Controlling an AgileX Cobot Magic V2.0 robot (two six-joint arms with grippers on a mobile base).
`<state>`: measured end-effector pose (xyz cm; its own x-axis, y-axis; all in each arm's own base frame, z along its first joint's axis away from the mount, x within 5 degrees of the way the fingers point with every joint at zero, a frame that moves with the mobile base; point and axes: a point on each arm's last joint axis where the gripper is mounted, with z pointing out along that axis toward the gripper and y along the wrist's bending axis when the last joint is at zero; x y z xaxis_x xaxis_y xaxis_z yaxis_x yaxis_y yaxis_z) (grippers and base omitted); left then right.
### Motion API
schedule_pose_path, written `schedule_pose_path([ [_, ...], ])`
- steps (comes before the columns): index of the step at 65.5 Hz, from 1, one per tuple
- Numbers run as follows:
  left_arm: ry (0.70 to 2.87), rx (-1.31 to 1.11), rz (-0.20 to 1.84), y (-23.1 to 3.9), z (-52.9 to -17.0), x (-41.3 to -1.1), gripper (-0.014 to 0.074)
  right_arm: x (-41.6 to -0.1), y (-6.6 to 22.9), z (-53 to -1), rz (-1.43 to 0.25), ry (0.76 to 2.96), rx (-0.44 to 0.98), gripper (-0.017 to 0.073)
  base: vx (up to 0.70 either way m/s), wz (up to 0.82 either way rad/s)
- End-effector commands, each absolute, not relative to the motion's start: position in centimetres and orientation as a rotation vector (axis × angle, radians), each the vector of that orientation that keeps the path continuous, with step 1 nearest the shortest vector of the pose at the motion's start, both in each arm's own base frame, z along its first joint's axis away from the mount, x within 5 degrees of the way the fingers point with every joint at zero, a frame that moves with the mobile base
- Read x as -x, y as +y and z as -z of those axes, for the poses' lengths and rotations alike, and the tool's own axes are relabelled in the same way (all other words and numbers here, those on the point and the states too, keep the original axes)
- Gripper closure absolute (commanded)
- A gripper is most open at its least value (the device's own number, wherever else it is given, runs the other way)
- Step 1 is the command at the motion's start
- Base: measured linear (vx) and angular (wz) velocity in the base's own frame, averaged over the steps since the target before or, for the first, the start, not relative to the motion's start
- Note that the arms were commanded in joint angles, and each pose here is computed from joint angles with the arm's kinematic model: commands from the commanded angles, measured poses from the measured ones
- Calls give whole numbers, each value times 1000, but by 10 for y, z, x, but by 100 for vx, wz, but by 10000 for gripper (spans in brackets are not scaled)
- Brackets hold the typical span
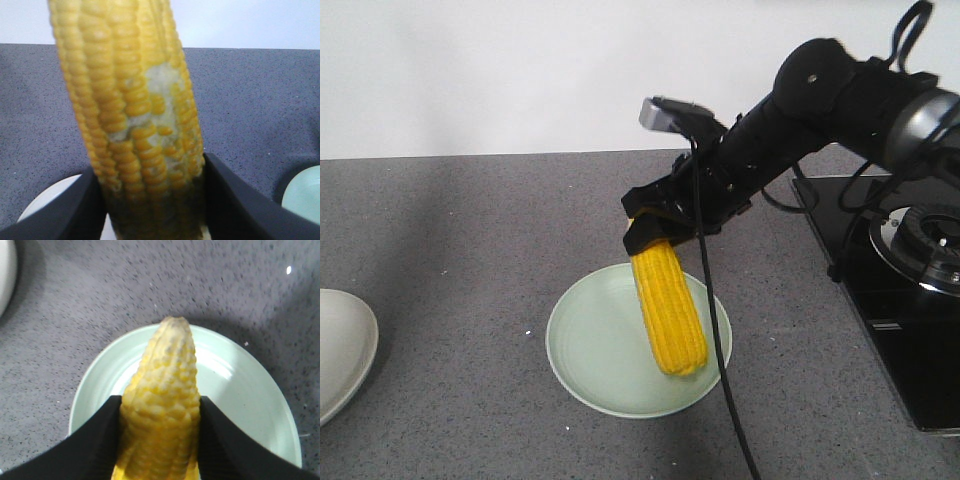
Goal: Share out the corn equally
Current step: 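Lower the right-held corn cob onto the empty green plate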
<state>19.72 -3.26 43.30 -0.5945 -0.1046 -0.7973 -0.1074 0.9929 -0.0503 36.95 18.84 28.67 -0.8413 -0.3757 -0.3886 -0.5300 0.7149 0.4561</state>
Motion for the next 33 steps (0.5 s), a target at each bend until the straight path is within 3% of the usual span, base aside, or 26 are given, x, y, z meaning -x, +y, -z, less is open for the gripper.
schedule_pose_path([
  [1,2119,145,13,-31,-446,-195,486,-368,189,-307,-869,2606,682,420,0,0],
  [17,2119,145,14,-31,-446,-195,486,-372,191,-294,-886,2663,642,388,0,0],
  [33,2119,145,14,-31,-446,-195,486,-372,191,-294,-889,2665,639,249,0,0],
])
